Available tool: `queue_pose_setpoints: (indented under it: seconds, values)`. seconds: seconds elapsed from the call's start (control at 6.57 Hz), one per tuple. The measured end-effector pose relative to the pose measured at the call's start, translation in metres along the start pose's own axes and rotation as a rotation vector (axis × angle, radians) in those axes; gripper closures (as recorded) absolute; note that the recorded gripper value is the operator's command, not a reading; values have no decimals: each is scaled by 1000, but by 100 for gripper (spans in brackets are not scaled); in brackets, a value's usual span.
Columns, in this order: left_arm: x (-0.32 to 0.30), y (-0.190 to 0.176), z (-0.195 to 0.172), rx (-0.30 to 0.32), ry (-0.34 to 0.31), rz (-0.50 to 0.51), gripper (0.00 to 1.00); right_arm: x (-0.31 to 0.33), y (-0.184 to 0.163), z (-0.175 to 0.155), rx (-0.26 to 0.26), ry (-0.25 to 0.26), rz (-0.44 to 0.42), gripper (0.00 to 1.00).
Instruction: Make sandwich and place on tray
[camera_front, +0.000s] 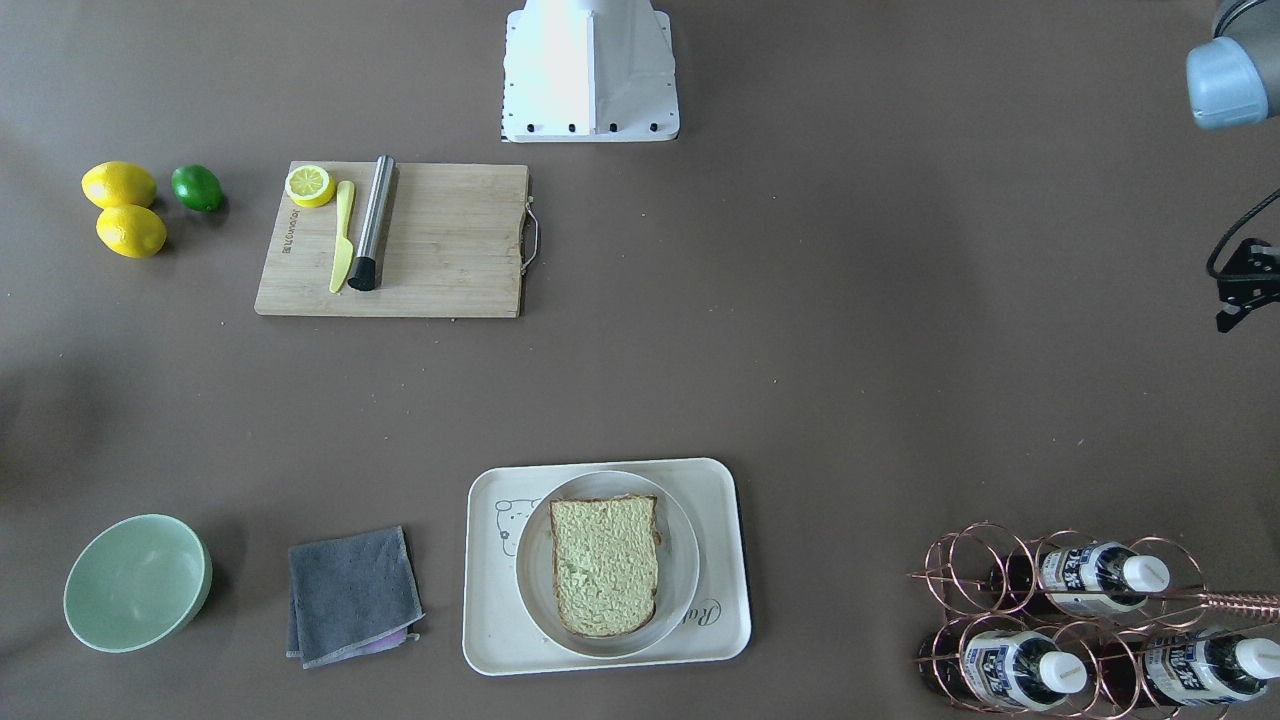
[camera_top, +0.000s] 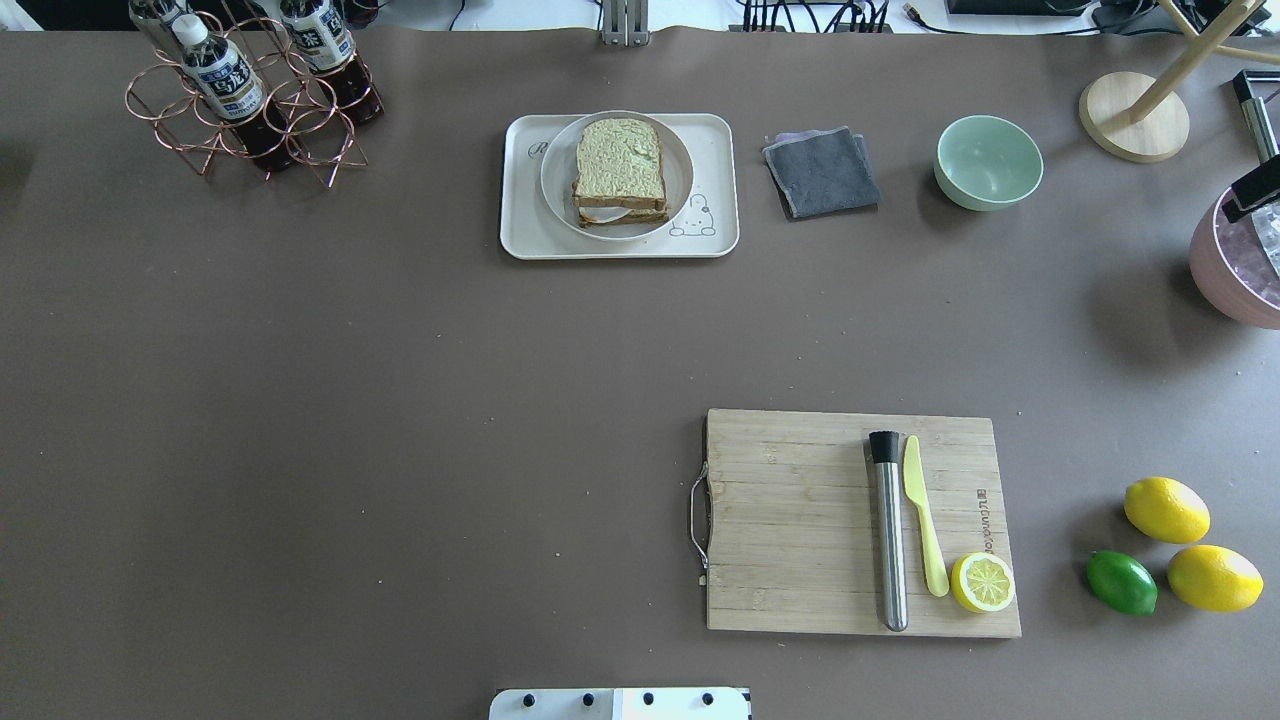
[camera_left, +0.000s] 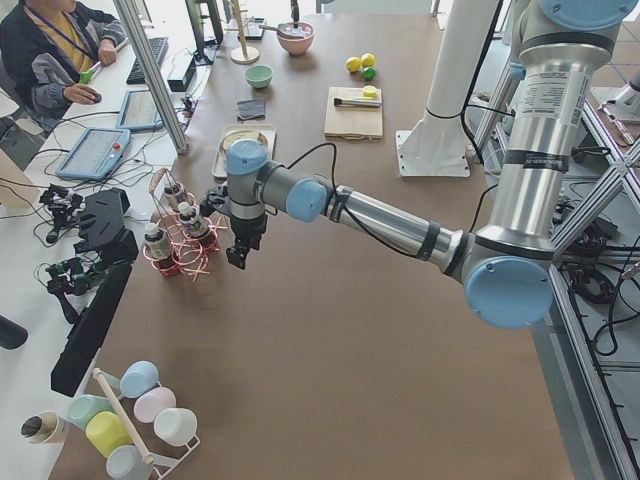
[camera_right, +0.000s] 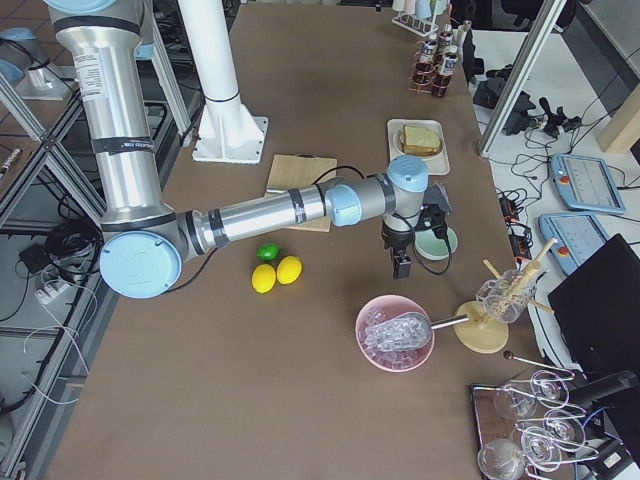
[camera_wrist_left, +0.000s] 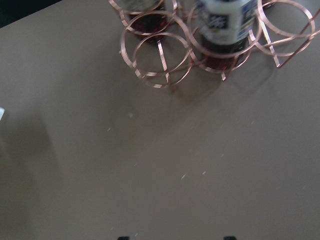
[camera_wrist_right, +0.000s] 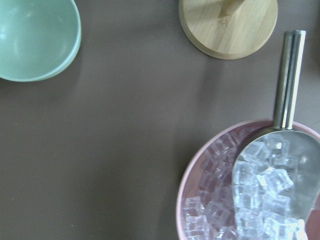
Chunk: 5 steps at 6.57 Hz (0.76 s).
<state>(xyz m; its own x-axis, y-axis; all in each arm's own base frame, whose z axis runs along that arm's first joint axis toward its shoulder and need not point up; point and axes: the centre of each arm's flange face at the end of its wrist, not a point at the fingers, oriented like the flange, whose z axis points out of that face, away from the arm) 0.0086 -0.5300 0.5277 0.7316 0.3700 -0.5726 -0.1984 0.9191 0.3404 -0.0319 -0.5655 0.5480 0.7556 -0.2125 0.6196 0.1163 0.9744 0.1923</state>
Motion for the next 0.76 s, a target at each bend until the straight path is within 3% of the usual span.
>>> queue_pose_setpoints:
  seconds: [0.3,0.76]
  values:
    - [-73,84,4,-24,32,-19,3,59,25,3,-17,14,-22,0]
    - [-90,113,5,-21,63,-56,3,72,44,4,-19,15,-14,0]
